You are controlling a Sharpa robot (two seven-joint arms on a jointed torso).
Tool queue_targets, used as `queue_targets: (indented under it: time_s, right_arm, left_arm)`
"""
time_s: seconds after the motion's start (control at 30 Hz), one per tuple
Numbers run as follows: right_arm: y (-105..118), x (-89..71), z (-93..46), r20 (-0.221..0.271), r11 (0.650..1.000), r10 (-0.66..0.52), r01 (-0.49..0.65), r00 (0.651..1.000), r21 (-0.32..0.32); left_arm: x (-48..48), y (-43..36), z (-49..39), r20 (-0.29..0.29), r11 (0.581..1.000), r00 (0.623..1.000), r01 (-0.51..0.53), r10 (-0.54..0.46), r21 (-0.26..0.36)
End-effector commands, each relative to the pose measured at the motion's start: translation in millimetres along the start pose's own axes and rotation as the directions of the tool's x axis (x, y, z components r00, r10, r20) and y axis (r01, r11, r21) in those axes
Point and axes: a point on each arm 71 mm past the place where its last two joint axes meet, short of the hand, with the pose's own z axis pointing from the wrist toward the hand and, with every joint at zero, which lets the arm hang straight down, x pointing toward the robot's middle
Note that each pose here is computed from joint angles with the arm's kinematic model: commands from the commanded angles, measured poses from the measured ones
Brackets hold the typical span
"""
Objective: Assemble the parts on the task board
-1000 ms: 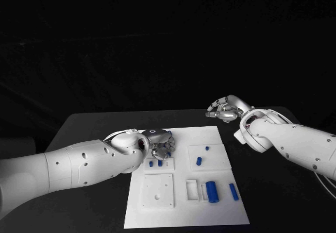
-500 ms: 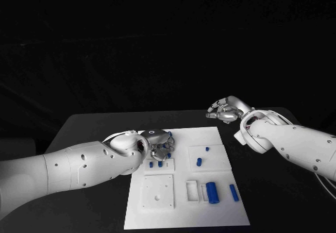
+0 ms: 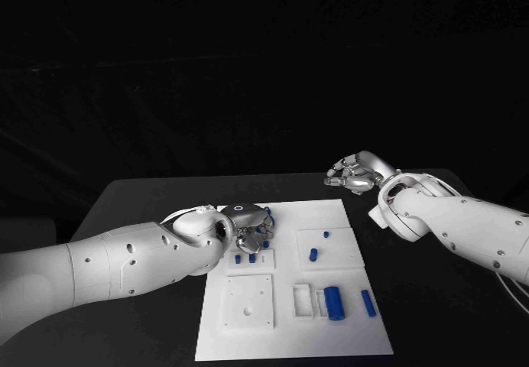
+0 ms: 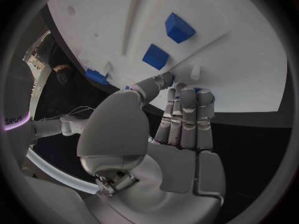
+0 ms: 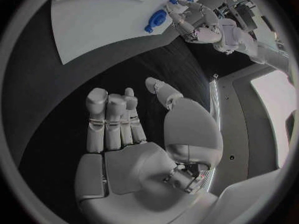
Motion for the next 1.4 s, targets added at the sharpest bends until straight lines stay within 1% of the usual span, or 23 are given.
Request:
queue_targets:
  time_s: [0.03,0.23,0.4,0.5,0.7,1.2,1.4]
  right_arm:
    - [1.3,1.6,-0.1,-0.014,1.0,-0.001,0.001,1.0,-0.012]
    - [1.6,1.8,0.0,-0.014,1.0,-0.001,0.001,1.0,-0.013]
    - [1.7,1.8,-0.1,-0.014,1.0,-0.001,0.001,1.0,-0.013]
    - [1.6,1.8,-0.1,-0.014,1.0,-0.001,0.001,1.0,-0.013]
    - [1.6,1.8,-0.1,-0.014,1.0,-0.001,0.001,1.0,-0.013]
    - [1.4,1.7,-0.1,-0.014,1.0,-0.001,0.001,1.0,-0.012]
    - [1.6,1.8,-0.1,-0.014,1.0,-0.001,0.001,1.0,-0.013]
  left_arm:
    - [6.0,-0.3,-0.5,-0.044,1.0,0.999,-0.015,0.015,-0.001]
    - [6.5,-1.2,-0.1,-0.05,1.0,0.999,-0.014,0.014,0.003]
    - [7.5,-0.5,0.9,-0.061,1.0,0.998,-0.016,0.016,-0.003]
    - [9.6,-0.8,1.6,-0.075,1.0,0.997,-0.016,0.016,-0.005]
    - [13.2,-2.7,2.3,-0.081,1.0,0.997,-0.012,0.012,-0.001]
    - [14.4,-1.0,2.2,-0.094,1.0,0.996,-0.002,0.001,-0.01]
    - [14.2,-0.9,2.6,-0.087,1.0,0.996,-0.001,0.0,-0.01]
